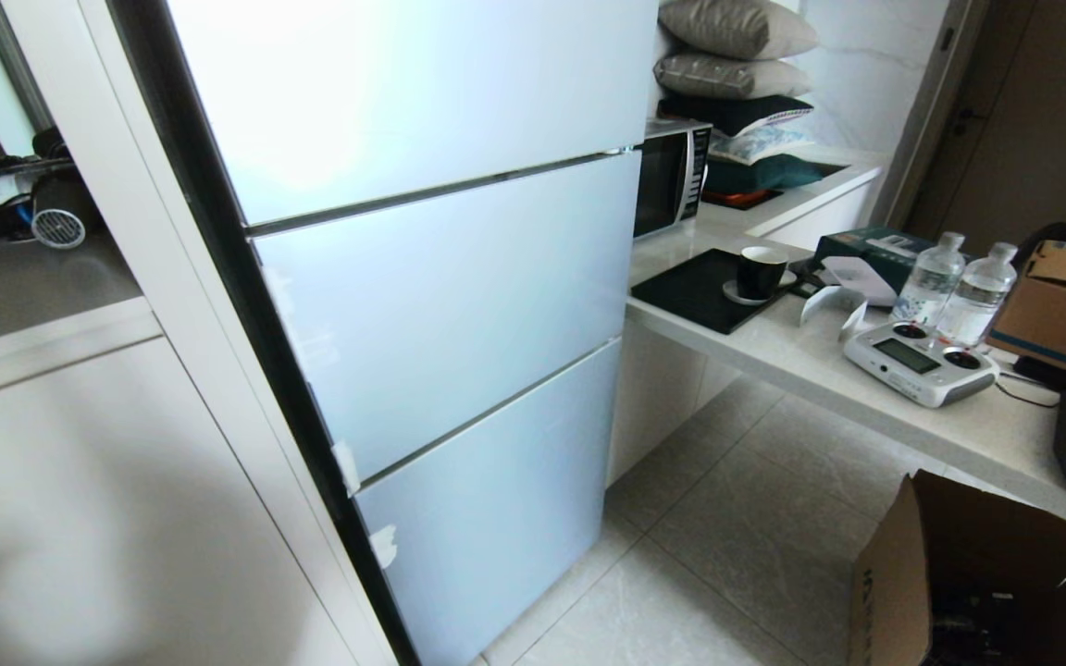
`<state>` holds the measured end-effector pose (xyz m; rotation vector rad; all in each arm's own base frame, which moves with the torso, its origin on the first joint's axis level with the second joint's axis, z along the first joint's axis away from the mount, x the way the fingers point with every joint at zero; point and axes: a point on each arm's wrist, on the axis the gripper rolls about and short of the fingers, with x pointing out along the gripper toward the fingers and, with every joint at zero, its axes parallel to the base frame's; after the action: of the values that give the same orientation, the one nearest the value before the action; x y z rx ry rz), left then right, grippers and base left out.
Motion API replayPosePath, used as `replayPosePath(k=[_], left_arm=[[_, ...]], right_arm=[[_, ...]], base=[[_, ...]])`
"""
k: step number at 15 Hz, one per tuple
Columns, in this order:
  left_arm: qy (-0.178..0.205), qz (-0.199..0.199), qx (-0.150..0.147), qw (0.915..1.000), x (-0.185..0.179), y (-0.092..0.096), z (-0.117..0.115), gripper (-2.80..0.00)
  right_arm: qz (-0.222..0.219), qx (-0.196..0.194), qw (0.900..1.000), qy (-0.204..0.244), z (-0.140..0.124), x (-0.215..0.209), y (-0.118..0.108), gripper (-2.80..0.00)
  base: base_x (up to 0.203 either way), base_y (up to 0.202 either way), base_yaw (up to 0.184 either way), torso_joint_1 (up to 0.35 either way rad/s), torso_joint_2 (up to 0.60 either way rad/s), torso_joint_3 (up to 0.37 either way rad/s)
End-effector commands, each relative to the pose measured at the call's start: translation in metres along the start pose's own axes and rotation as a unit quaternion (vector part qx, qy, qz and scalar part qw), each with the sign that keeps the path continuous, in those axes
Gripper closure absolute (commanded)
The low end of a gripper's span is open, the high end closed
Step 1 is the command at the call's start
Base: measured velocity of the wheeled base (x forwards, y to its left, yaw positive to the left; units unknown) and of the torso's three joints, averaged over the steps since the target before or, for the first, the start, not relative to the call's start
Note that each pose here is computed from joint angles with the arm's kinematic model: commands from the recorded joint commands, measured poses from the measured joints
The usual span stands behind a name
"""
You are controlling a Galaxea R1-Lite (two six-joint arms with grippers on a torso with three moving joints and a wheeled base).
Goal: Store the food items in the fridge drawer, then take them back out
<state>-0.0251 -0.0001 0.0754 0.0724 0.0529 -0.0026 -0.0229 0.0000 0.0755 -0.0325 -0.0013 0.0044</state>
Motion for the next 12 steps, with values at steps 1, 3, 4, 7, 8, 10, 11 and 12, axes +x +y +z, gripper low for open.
replayPosePath(k=[1,3,4,7,8,10,11,12], left_arm=[[0.001,0.000,0.001,1.0000,0.000,0.000,0.000,0.00],[0.000,0.001,-0.001,1.0000,0.000,0.000,0.000,0.00],[-0.022,0.002,-0.002,0.9998,-0.003,0.001,0.009,0.00],[-0.089,0.002,-0.006,0.9960,-0.013,0.005,0.075,0.00],[-0.077,-0.001,-0.012,0.9970,-0.005,0.007,0.098,0.00],[-0.040,-0.004,-0.030,0.9987,0.025,0.010,0.134,0.00],[-0.012,0.002,-0.041,0.9991,0.047,0.011,0.146,0.00],[0.012,0.016,-0.052,0.9985,0.071,0.012,0.154,0.00]], right_arm=[[0.000,0.000,1.000,0.000,0.000,0.000,0.000,0.00],[0.000,0.000,1.000,0.000,0.000,0.000,0.000,0.00],[-0.001,0.001,1.000,0.000,0.000,0.000,0.000,0.00],[-0.002,0.011,1.000,-0.002,0.001,0.000,0.000,0.00],[-0.002,0.013,1.000,-0.002,0.001,0.000,0.000,0.00],[-0.003,0.013,1.000,-0.001,0.000,0.000,0.000,0.00],[-0.003,0.015,1.000,-0.002,0.001,0.000,0.000,0.00],[-0.003,0.017,1.000,-0.002,0.001,0.000,0.000,0.00]], base=[[0.000,0.000,0.000,0.000,0.00,0.000],[0.000,0.000,0.000,0.000,0.00,0.000],[0.000,0.000,0.000,0.000,0.00,0.000],[0.000,0.000,0.000,0.000,0.00,0.000],[0.000,0.000,0.000,0.000,0.00,0.000],[0.000,0.000,0.000,0.000,0.00,0.000],[0.000,0.000,0.000,0.000,0.00,0.000],[0.000,0.000,0.000,0.000,0.00,0.000]])
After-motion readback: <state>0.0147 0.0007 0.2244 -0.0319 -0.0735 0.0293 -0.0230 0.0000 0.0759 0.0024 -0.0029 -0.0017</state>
